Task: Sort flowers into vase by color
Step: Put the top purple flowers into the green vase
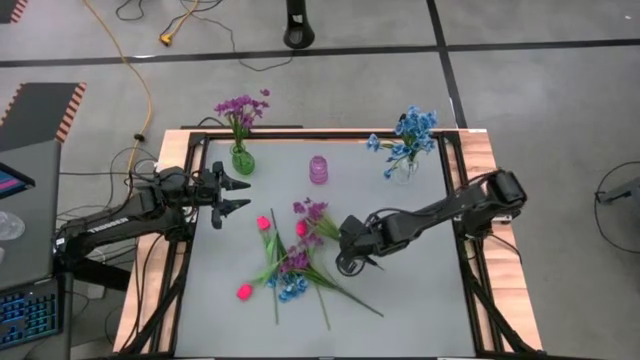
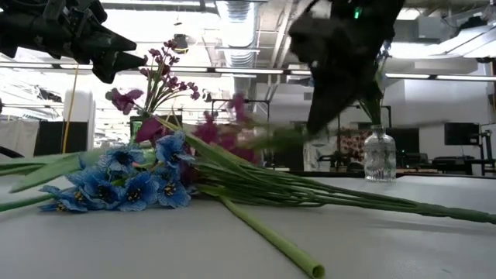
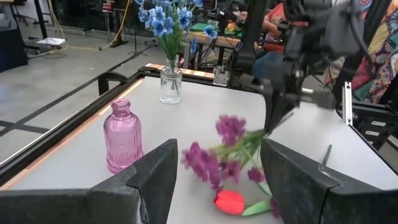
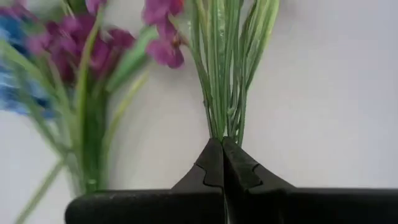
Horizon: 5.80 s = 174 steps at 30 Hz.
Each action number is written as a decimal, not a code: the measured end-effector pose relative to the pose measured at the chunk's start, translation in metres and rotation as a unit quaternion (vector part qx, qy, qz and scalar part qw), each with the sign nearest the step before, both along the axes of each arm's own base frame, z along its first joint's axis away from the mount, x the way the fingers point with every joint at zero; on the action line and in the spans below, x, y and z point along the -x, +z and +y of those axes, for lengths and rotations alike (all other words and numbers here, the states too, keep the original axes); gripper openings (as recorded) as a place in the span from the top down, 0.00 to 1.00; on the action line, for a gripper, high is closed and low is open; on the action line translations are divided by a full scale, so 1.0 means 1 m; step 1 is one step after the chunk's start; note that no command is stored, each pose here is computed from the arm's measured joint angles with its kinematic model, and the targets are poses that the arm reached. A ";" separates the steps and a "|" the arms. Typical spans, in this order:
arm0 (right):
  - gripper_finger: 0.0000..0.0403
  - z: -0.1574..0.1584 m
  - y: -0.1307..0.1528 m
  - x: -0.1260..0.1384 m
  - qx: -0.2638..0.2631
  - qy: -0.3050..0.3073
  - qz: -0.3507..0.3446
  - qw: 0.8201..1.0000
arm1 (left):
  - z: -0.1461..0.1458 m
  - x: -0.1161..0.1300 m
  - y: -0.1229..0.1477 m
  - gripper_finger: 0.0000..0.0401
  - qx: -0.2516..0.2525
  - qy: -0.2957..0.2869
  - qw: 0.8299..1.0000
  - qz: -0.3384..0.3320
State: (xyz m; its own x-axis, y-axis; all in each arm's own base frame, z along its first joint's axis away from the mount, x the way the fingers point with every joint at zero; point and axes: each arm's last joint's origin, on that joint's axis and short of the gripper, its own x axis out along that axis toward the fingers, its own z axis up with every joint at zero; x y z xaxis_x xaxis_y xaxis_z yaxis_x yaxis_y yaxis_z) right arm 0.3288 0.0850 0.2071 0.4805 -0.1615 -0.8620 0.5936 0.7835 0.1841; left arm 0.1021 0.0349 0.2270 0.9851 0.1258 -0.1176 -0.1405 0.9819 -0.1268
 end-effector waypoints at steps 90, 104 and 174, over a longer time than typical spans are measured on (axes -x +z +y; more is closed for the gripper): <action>0.88 -0.046 0.133 -0.014 0.265 0.094 -0.394 0.875 | -0.015 -0.170 0.078 0.94 -0.053 -0.050 0.975 -0.212; 0.72 -0.049 0.133 -0.015 0.234 0.112 -0.406 0.877 | -0.016 -0.154 0.086 0.97 -0.065 -0.052 0.982 -0.170; 0.51 -0.048 0.130 -0.014 0.228 0.115 -0.391 0.884 | 0.067 -0.018 0.028 0.92 -0.114 0.431 0.891 0.089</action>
State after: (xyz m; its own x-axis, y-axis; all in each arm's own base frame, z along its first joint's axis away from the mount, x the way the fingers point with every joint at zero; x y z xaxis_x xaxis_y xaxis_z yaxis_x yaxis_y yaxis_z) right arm 0.3429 0.0368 0.3366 0.9664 -0.2263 -0.1221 0.2389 0.9657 0.1012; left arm 0.1201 0.1020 0.2545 0.4791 0.8670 -0.1372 -0.8525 0.4968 0.1626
